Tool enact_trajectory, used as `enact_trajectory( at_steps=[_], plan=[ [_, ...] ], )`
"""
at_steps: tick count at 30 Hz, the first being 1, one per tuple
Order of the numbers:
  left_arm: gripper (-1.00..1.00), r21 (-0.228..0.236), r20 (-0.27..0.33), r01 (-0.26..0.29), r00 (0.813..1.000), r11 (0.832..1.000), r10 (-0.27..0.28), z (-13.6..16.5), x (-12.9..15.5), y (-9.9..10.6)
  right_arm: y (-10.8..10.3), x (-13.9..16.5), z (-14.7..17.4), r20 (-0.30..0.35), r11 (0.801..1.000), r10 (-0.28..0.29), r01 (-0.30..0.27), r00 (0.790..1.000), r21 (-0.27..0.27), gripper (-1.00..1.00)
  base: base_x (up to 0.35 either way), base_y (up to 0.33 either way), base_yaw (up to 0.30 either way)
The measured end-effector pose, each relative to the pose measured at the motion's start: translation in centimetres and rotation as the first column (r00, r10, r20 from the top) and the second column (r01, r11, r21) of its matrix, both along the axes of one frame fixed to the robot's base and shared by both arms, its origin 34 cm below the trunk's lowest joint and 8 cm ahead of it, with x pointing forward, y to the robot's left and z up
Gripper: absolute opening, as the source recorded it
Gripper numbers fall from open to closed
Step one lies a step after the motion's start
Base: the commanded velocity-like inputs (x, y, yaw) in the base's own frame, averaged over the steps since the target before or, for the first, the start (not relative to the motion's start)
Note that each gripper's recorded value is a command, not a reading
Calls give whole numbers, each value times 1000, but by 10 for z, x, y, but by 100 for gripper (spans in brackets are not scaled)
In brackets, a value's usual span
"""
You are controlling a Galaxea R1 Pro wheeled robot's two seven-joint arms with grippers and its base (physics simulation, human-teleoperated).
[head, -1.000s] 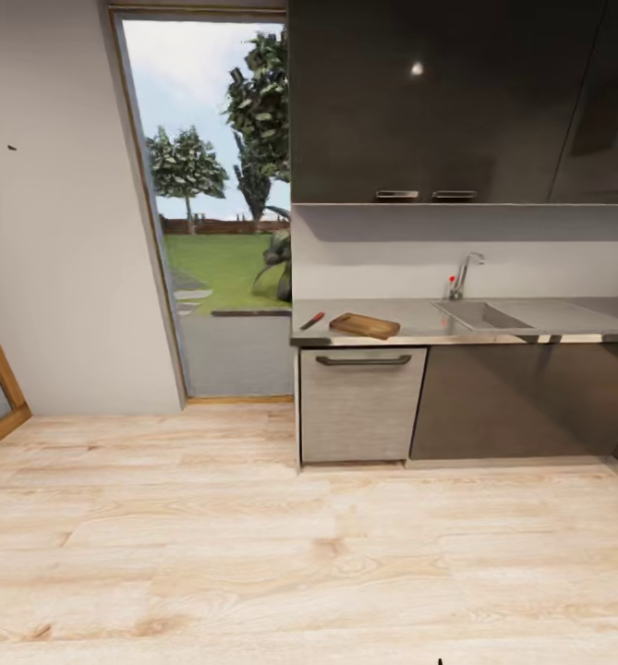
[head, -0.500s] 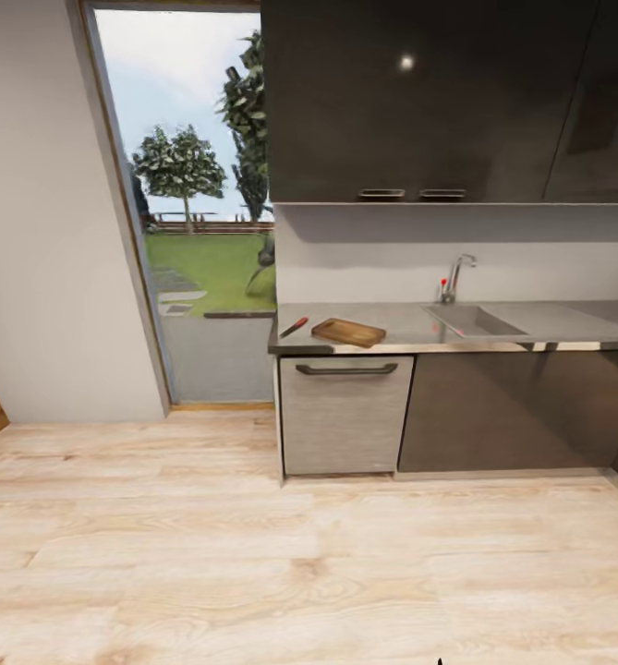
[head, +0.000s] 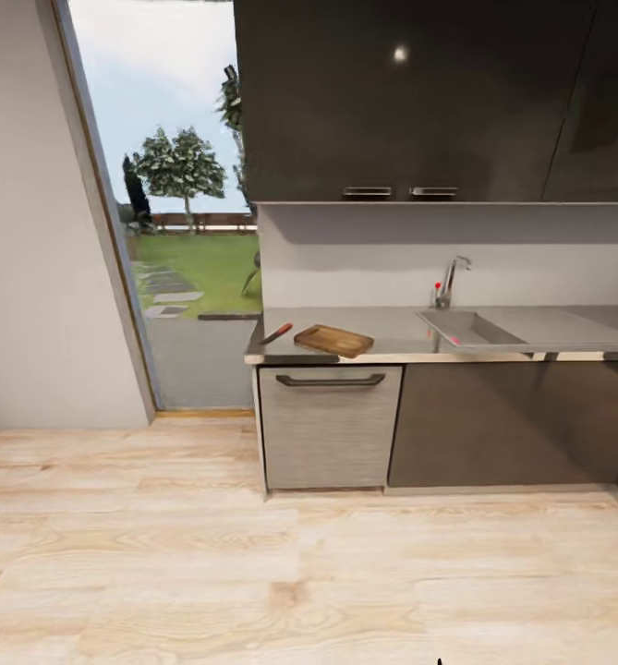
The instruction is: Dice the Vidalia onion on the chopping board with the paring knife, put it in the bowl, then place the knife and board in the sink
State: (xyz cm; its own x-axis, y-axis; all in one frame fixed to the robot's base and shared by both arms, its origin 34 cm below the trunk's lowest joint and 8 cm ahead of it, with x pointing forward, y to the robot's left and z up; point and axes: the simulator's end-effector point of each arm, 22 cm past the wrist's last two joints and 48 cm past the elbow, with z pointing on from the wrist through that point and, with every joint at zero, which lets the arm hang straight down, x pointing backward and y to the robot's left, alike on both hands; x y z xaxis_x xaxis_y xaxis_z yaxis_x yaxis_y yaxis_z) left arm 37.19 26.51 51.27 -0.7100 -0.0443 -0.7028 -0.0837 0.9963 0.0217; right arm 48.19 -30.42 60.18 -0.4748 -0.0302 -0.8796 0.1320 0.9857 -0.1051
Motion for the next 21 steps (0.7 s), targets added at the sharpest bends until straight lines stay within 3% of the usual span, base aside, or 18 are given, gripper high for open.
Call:
enact_trajectory(
  at_steps=[10,21],
  plan=[
    [100,0,1,0,1000,1000,0,0,0,0,1,0,0,0,1000,2,-2,1000,0,100,245,-219,63],
    [100,1,3,0,1000,1000,0,0,1,1,2,0,-1,-4,1000,10,-10,1000,-1,100,206,-114,4]
  ],
)
